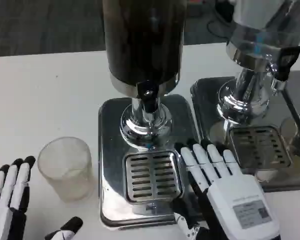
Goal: Grasp the cup under the faucet to collect the drink, then remove the cup.
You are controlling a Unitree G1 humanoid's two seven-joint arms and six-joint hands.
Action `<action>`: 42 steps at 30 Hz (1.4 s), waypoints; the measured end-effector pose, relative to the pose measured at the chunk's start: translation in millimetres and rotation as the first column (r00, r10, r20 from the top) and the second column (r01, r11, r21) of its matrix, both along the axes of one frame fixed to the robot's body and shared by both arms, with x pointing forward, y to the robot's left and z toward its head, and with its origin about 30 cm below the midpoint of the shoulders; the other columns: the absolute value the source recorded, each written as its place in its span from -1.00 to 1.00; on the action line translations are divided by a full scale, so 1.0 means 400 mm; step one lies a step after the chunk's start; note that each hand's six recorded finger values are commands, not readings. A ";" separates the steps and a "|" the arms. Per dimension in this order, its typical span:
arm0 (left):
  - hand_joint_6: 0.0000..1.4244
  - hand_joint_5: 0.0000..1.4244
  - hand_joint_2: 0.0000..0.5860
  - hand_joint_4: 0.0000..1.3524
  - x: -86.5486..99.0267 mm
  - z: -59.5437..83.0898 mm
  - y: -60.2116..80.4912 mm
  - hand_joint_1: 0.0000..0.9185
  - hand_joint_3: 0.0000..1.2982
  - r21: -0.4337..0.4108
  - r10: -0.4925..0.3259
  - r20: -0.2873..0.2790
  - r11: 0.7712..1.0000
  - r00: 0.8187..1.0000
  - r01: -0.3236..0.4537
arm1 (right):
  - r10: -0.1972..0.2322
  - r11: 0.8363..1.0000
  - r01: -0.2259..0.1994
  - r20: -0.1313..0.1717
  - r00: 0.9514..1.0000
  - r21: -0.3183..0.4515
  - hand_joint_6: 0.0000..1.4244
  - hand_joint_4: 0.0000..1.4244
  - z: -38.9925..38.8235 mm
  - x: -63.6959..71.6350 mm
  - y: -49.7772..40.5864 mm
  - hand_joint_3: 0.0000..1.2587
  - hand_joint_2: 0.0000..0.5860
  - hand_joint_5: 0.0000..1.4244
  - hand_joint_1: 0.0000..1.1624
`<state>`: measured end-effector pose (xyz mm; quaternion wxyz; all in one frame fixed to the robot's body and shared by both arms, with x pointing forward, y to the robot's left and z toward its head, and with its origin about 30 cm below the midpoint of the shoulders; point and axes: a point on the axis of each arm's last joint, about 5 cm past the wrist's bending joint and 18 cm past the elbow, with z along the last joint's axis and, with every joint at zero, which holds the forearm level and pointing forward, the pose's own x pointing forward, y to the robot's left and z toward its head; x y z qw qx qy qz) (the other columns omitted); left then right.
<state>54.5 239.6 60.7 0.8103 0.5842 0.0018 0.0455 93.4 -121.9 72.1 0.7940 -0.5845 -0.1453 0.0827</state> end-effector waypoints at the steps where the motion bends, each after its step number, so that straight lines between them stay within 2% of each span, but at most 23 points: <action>1: -1.00 -1.00 -0.56 -1.00 0.000 0.000 0.000 -1.00 -1.00 0.000 0.000 0.000 1.000 1.000 0.000 | 0.000 1.000 0.000 0.002 1.000 0.000 -1.00 -1.00 0.000 0.001 0.000 -0.96 0.64 -1.00 -0.21; 14: -1.00 -1.00 -0.58 -1.00 0.006 0.002 0.001 -1.00 -1.00 -0.002 0.005 0.013 1.000 1.000 -0.005 | -0.004 1.000 0.004 -0.013 1.000 0.010 -1.00 -1.00 -0.002 0.007 0.000 -0.96 0.63 -1.00 -0.21; 16: -1.00 -1.00 -0.65 -1.00 0.009 0.008 0.006 -1.00 -1.00 0.001 0.016 0.027 1.000 1.000 -0.016 | 0.000 1.000 0.000 -0.015 1.000 0.009 -1.00 -1.00 -0.002 0.009 0.001 -0.96 0.63 -1.00 -0.21; 20: -1.00 -0.97 -0.72 -1.00 0.019 0.021 0.023 -1.00 -1.00 -0.010 0.041 0.094 0.999 0.995 -0.040 | 0.001 1.000 -0.001 -0.023 1.000 0.009 -1.00 -1.00 -0.002 0.010 0.003 -0.95 0.63 -1.00 -0.22; 23: -1.00 -0.93 -0.73 -1.00 0.036 0.034 0.038 -1.00 -0.95 -0.011 0.033 0.174 0.999 0.984 -0.031 | -0.012 1.000 0.013 -0.027 1.000 0.009 -1.00 -1.00 -0.002 0.011 0.005 -0.94 0.64 -1.00 -0.21; 27: -1.00 -1.00 -0.79 -1.00 0.061 0.040 0.058 -1.00 -1.00 -0.043 0.043 0.232 0.999 0.972 -0.034 | -0.028 0.999 0.029 -0.034 0.999 0.022 -1.00 -1.00 -0.003 0.008 0.014 -0.92 0.66 -1.00 -0.21; 28: -1.00 -1.00 -0.80 -1.00 0.074 0.041 0.064 -1.00 -1.00 -0.078 0.056 0.248 0.996 0.967 -0.037 | -0.029 0.999 0.030 -0.036 0.999 0.023 -1.00 -1.00 -0.003 0.007 0.015 -0.92 0.66 -1.00 -0.20; 30: -1.00 -1.00 -0.80 -1.00 0.096 0.041 0.074 -1.00 -1.00 -0.140 0.081 0.244 0.989 0.966 -0.048 | -0.033 0.999 0.034 -0.041 0.999 0.025 -1.00 -1.00 -0.005 0.004 0.017 -0.92 0.66 -1.00 -0.20; 33: -0.86 -0.81 -0.76 -1.00 0.123 0.034 0.095 -1.00 -1.00 -0.226 0.095 0.202 0.973 0.975 -0.048 | -0.045 0.999 0.046 -0.050 0.998 0.024 -0.99 -1.00 -0.007 0.001 0.017 -0.91 0.66 -1.00 -0.20; 36: -0.79 -0.76 -0.78 -1.00 0.138 0.029 0.099 -1.00 -1.00 -0.266 0.098 0.209 0.963 0.973 -0.040 | -0.049 0.999 0.050 -0.053 0.997 0.021 -0.97 -1.00 -0.008 0.001 0.017 -0.91 0.66 -1.00 -0.20; 38: -0.83 -0.80 -0.76 -1.00 0.144 0.026 0.100 -1.00 -1.00 -0.279 0.097 0.223 0.960 0.970 -0.032 | -0.049 0.999 0.050 -0.054 0.997 0.022 -0.96 -1.00 -0.009 0.001 0.018 -0.91 0.66 -1.00 -0.20; 39: -0.92 -0.91 -0.79 -1.00 0.150 0.024 0.099 -1.00 -1.00 -0.280 0.087 0.228 0.960 0.970 -0.021 | -0.049 0.999 0.051 -0.056 0.997 0.020 -0.96 -1.00 -0.010 0.001 0.018 -0.91 0.66 -1.00 -0.20; 40: -0.98 -0.98 -0.83 -1.00 0.153 0.023 0.098 -1.00 -1.00 -0.278 0.081 0.228 0.961 0.970 -0.015 | -0.049 0.999 0.050 -0.058 0.997 0.019 -0.96 -1.00 -0.011 0.001 0.018 -0.91 0.66 -1.00 -0.20; 42: -1.00 -1.00 -0.95 -1.00 0.158 0.020 0.095 -1.00 -1.00 -0.268 0.054 0.219 0.963 0.974 0.007 | -0.050 0.999 0.051 -0.060 0.997 0.019 -0.95 -1.00 -0.012 0.001 0.018 -0.91 0.66 -1.00 -0.20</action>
